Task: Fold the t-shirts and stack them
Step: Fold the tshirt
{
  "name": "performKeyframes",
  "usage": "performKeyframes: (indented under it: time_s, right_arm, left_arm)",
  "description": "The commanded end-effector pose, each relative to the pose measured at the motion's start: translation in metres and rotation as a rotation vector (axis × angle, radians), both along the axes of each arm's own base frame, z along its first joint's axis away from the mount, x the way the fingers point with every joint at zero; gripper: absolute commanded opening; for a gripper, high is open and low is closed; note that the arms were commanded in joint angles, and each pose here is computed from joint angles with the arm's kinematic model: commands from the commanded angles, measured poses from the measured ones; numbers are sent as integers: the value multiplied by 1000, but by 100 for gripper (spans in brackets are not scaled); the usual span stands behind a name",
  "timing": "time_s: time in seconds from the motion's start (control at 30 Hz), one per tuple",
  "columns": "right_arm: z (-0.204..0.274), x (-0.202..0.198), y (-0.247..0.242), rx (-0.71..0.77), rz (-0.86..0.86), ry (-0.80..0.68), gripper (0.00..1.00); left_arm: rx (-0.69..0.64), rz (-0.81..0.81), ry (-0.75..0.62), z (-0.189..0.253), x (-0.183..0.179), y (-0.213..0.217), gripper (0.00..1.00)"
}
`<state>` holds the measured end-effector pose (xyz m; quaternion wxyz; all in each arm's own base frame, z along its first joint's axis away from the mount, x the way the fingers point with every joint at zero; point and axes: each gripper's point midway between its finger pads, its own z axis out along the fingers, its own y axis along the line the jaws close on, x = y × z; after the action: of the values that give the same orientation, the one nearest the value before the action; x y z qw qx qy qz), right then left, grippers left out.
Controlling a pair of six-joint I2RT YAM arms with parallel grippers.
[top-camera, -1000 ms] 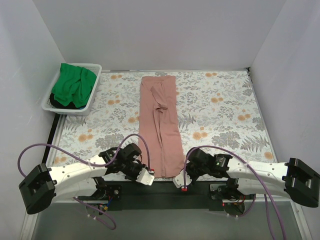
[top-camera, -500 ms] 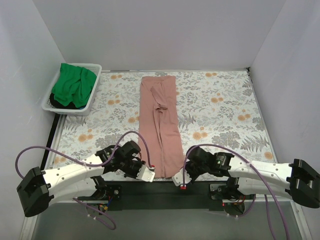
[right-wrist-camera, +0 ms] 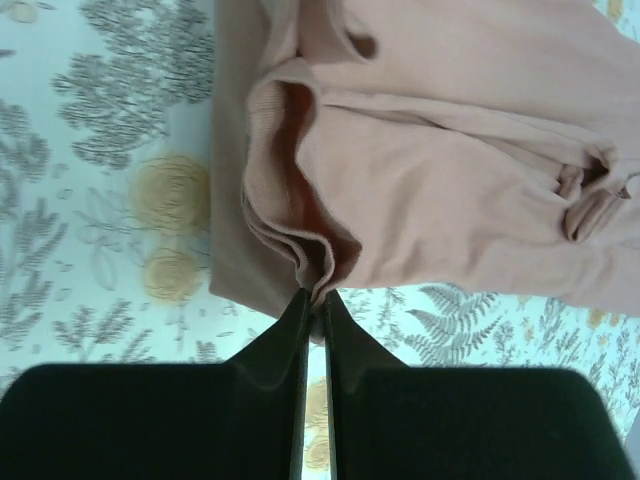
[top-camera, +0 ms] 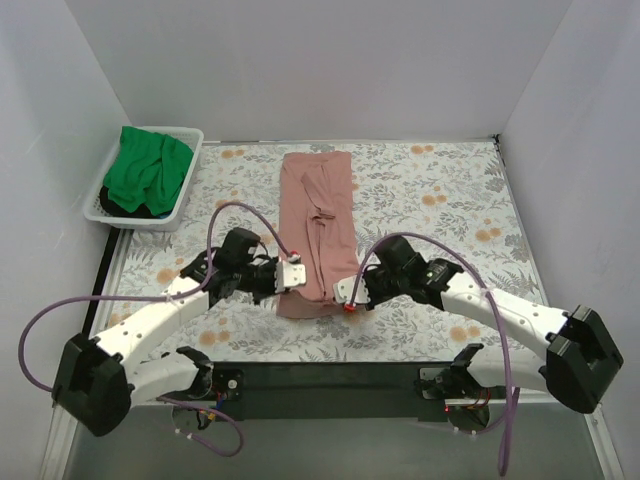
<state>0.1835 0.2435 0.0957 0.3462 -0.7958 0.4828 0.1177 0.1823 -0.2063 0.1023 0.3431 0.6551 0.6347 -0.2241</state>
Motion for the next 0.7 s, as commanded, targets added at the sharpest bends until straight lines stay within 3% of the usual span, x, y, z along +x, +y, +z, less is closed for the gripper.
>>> performKeyframes:
  time_s: [0.0, 0.33, 0.67]
  right_arm:
    - [23, 32, 10, 44, 32, -65, 1]
    - [26, 134, 17, 44, -33, -118, 1]
    - [18, 215, 17, 43, -85, -140, 1]
  left_arm:
    - [-105, 19, -140, 38, 61, -12, 0]
    - [-118, 92, -239, 32, 168, -6, 0]
    - [-122, 145, -257, 14, 242, 11, 0]
